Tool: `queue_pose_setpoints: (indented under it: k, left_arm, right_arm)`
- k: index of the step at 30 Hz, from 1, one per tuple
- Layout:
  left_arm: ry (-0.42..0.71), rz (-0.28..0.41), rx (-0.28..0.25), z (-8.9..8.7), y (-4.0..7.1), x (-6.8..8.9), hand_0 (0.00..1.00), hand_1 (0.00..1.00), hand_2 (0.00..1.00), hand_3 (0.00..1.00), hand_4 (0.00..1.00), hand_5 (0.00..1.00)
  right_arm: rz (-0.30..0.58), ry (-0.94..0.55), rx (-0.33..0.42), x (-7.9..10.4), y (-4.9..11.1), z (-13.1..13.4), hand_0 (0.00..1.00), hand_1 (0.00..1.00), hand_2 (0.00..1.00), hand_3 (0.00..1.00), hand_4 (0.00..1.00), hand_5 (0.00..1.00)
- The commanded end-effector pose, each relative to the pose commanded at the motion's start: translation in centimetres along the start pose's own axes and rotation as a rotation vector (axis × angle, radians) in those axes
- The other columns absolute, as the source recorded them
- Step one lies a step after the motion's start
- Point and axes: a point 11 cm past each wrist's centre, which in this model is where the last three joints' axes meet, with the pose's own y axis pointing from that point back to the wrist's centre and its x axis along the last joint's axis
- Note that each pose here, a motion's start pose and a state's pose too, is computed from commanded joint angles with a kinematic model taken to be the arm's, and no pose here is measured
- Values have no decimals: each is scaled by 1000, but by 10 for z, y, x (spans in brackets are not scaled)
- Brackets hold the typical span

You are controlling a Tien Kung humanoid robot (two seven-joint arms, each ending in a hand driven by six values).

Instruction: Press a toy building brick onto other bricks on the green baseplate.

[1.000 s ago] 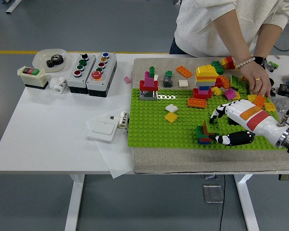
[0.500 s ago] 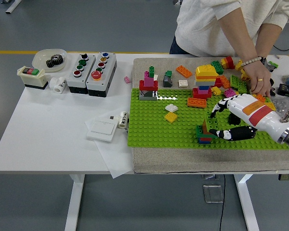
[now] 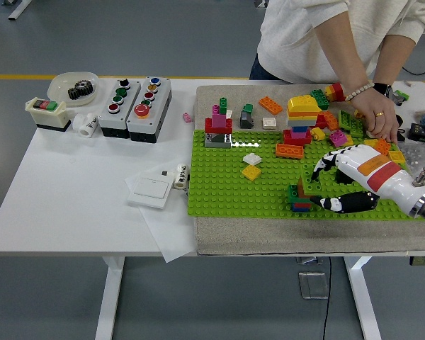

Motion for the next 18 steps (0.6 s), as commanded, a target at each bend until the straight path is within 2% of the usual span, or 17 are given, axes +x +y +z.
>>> queue_pose_setpoints:
  k: [7,18]
  left_arm:
    - [-3,0,1,0,0,0,493,572,658,646,697,774]
    - [-1,0,-4,2,0,0,494,573,658,646,697,773]
  right_arm:
    - [-4,-2,-1,-3,1,0,559,561,603,543,806,518]
    - [20,0,5,3,-1,-2,560,564,605,543,806,516]
